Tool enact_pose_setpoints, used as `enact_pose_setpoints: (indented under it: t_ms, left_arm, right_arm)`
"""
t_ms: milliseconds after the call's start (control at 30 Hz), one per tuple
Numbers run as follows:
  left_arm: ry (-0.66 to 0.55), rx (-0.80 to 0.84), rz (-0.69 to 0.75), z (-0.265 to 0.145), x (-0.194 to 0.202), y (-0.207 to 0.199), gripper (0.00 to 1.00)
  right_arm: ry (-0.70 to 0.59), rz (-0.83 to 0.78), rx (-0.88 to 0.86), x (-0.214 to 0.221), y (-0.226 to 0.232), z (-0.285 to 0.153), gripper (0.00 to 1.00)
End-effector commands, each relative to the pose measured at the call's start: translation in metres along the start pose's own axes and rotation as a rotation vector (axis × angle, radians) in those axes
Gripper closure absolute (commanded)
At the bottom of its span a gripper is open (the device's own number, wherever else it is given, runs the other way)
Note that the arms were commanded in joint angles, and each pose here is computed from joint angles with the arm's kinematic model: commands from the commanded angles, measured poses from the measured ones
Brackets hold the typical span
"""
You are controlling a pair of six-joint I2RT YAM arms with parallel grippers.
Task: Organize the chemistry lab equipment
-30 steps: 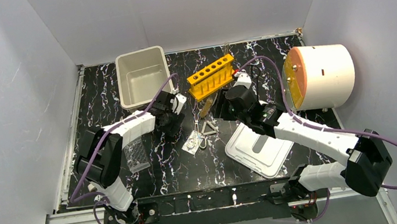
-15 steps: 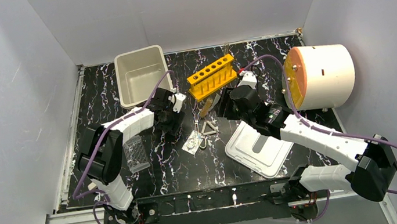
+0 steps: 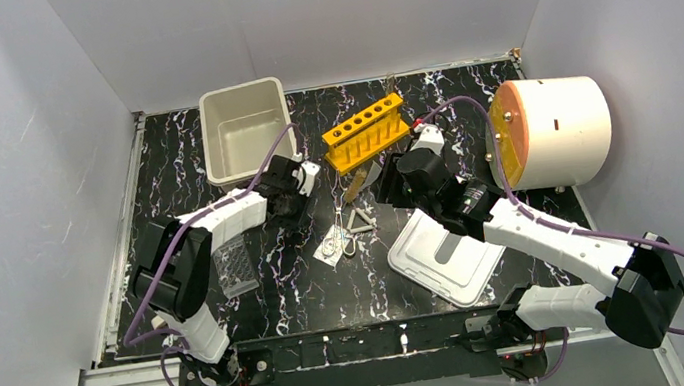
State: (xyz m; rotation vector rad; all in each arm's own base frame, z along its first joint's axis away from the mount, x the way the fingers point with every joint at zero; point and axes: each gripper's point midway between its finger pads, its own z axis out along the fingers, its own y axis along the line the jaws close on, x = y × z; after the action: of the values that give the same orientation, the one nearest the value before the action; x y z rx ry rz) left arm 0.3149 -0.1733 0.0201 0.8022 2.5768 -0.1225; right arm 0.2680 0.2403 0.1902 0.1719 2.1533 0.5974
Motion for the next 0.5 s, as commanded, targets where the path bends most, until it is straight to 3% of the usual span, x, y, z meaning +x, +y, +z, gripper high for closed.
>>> enact_pose_setpoints:
  t_ms: [0,267,467]
  left_arm:
    - [0.138,-0.077,-0.033,-0.002,0.043,0.009,0.78]
    - [0.163,-0.037,-0.072,-0.003,0.053,-0.001,0.7]
    - [0.099,-0.071,-0.071,-0.015,0.039,0.005,0.83]
  right_arm:
    - [-0.043,0.038,-0.018,-0.01,0.004,-0.003,0.42]
    - [-0.039,0.054,-0.018,-0.007,0.002,-0.005,0.44]
    - [-0.037,0.046,-0.027,-0.007,0.002,-0.006,0.43]
